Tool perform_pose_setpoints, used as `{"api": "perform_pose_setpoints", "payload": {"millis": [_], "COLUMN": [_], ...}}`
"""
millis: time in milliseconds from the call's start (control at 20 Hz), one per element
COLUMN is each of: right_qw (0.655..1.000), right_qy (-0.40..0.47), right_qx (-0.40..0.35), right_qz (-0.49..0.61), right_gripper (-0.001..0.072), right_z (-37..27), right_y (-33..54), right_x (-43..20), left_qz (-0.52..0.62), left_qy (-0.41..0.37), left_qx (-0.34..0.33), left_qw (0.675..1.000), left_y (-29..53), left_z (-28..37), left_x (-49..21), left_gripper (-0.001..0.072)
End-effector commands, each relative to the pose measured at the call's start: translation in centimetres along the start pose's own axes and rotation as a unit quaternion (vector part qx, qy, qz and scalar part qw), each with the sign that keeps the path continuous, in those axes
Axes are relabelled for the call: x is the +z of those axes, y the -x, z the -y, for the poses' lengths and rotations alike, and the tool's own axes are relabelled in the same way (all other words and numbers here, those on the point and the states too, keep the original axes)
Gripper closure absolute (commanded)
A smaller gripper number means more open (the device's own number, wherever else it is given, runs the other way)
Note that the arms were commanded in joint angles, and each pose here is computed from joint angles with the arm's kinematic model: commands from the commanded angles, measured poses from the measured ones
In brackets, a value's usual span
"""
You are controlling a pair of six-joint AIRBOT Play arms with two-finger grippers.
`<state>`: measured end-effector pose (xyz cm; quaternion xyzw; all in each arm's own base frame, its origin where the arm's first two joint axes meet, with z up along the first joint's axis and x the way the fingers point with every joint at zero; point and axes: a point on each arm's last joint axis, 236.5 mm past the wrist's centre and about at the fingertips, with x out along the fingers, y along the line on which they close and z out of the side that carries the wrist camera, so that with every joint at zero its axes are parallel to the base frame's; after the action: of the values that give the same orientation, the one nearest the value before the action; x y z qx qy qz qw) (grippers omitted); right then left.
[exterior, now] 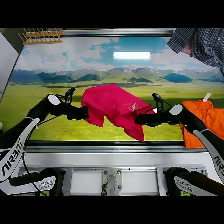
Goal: Fold the clothes and pants, and hang the long-sleeved shirts on hangers.
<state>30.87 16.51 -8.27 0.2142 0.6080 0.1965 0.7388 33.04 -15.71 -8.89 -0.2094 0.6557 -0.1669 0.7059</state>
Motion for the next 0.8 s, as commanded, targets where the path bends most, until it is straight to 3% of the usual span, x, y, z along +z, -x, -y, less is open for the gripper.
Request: {"api": "perform_pose_setpoints", "payload": {"millis": [0,50,100,200,250,500,600,750], "right_qw": [0.999,0.999,0.999,0.998,0.998,0.982,0.956,0.889], "right_qy": [0.0,0.0,0.0,0.008,0.022,0.149,0.192,0.252], "right_qx": [0.011,0.006,0.002,-0.004,-0.01,-0.02,-0.017,-0.016], "right_qz": [0.035,0.046,0.053,0.057,0.055,0.117,0.22,0.381], "right_gripper": [0.0109,0.011,0.0164,0.0649,0.0696,0.0696,0.0696,0.0697], "right_z": [-1.1,-0.9,-0.7,-0.5,-0.4,-4.7,-8.8,-15.8], "right_y": [-2.4,-2.4,-2.4,-2.3,-2.0,9.1,18.0,31.9], "right_x": [1.4,1.9,2.3,2.5,2.6,8.3,12.0,13.5], "left_qz": [0.001,0.001,0.001,-0.004,0.0,0.154,0.261,0.412], "left_qy": [0.001,0.001,0.001,-0.006,-0.014,-0.076,-0.111,-0.181], "left_qx": [-0.002,-0.002,-0.001,0.008,0.017,0.052,0.051,0.054], "left_qw": [1.0,1.0,1.0,1.0,1.0,0.984,0.957,0.891], "left_y": [0.2,0.2,0.3,0.4,0.8,15.7,25.1,37.9], "left_z": [0.0,0.0,-0.1,-0.4,-0.8,1.0,4.5,11.1], "left_x": [0.2,0.2,0.2,0.0,0.1,6.2,7.8,5.8], "left_gripper": [0.0701,0.0701,0.07,0.07,0.0701,0.0701,0.0701,0.07]}}
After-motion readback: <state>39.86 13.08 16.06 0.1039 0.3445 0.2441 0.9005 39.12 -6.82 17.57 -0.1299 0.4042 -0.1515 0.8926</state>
